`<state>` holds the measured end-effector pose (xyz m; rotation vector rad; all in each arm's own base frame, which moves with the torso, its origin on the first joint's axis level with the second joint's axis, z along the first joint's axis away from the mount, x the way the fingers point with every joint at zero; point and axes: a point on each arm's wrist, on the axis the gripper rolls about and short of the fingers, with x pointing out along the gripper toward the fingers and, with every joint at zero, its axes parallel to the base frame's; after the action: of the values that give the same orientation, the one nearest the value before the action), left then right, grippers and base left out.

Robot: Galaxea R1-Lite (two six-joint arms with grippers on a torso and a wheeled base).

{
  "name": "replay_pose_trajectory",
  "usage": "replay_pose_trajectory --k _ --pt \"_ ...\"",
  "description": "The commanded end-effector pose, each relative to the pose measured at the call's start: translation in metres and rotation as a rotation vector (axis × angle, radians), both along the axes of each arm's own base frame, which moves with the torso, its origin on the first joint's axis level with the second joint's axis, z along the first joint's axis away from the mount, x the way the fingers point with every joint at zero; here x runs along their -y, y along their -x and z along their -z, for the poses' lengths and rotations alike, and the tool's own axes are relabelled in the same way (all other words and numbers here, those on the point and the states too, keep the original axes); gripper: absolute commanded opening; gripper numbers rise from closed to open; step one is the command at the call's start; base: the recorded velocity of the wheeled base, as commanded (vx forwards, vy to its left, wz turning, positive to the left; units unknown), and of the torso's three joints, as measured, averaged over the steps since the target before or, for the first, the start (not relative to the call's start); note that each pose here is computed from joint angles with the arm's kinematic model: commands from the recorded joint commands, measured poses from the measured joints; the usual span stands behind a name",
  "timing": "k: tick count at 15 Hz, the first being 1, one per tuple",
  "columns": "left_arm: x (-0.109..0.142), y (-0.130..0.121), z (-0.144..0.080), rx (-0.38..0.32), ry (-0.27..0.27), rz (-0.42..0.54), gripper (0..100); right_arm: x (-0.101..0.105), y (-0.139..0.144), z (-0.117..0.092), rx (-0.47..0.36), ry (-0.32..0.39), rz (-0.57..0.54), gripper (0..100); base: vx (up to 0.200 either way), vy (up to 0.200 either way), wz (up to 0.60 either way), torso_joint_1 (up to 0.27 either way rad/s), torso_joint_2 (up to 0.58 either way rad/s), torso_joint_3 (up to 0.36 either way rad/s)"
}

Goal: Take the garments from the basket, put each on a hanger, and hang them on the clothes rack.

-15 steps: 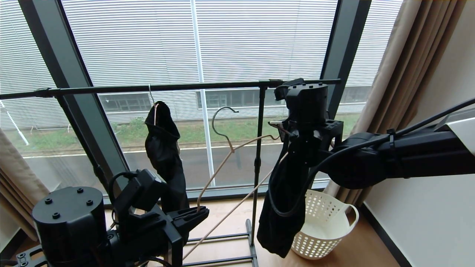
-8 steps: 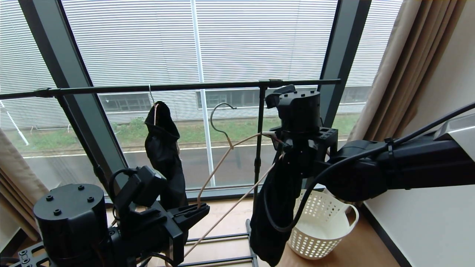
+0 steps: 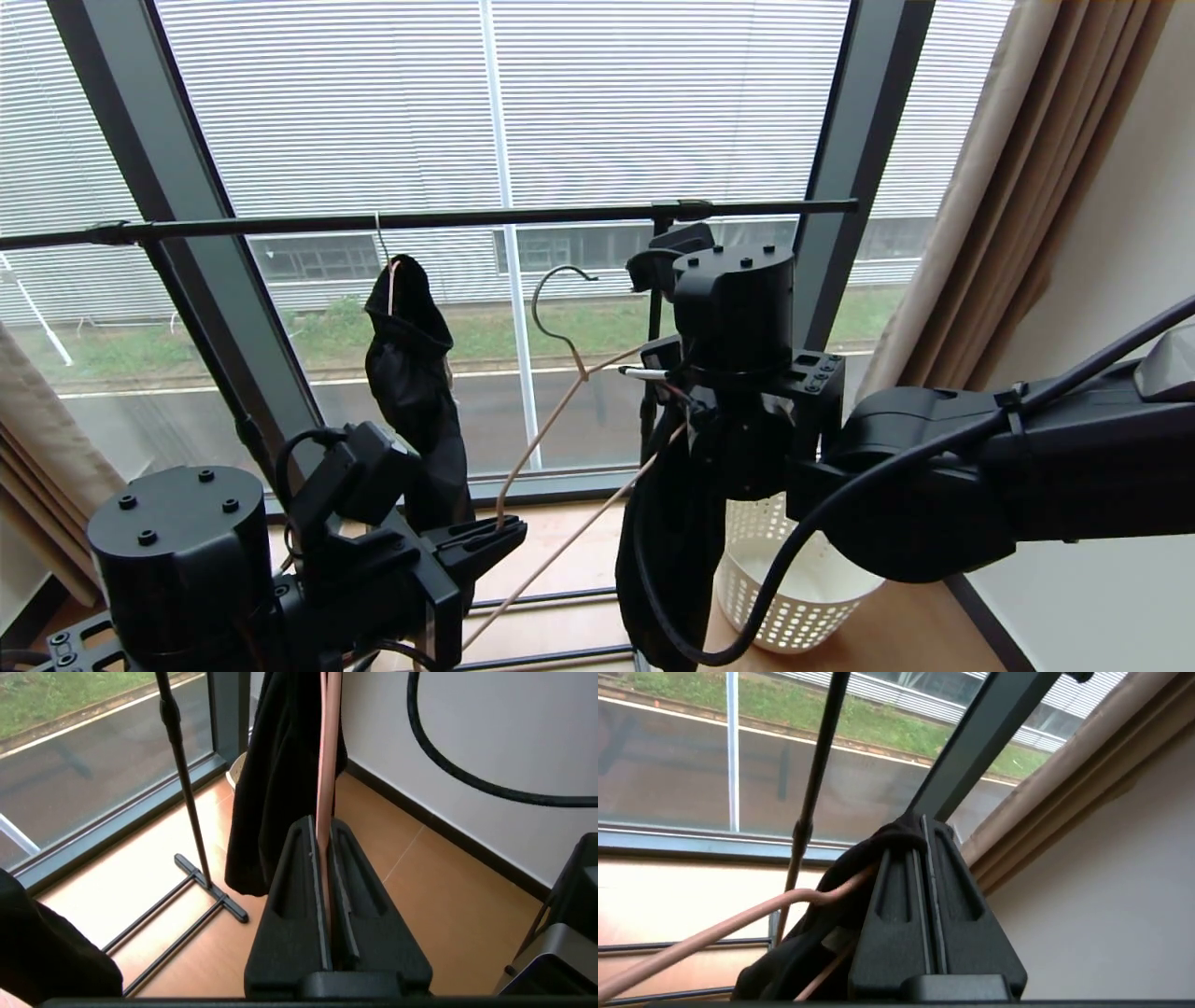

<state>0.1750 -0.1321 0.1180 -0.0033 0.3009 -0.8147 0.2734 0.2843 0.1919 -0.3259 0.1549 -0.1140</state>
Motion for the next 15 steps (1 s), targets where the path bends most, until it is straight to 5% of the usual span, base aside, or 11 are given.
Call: replay_pose_trajectory --k 1,15 --pt "0.000 0.000 0.001 -0.003 -0.002 0.000 0 -0.005 0.012 -0.002 0.001 -0.001 -0.032 0 0.000 0.000 0.00 0.000 0.00 0.000" --pt "0.000 0.001 0.003 -0.010 -0.008 0.005 0 -0.045 0.086 -0.009 0.059 -0.093 -0.257 0 0.000 0.000 0.00 0.000 0.00 0.000"
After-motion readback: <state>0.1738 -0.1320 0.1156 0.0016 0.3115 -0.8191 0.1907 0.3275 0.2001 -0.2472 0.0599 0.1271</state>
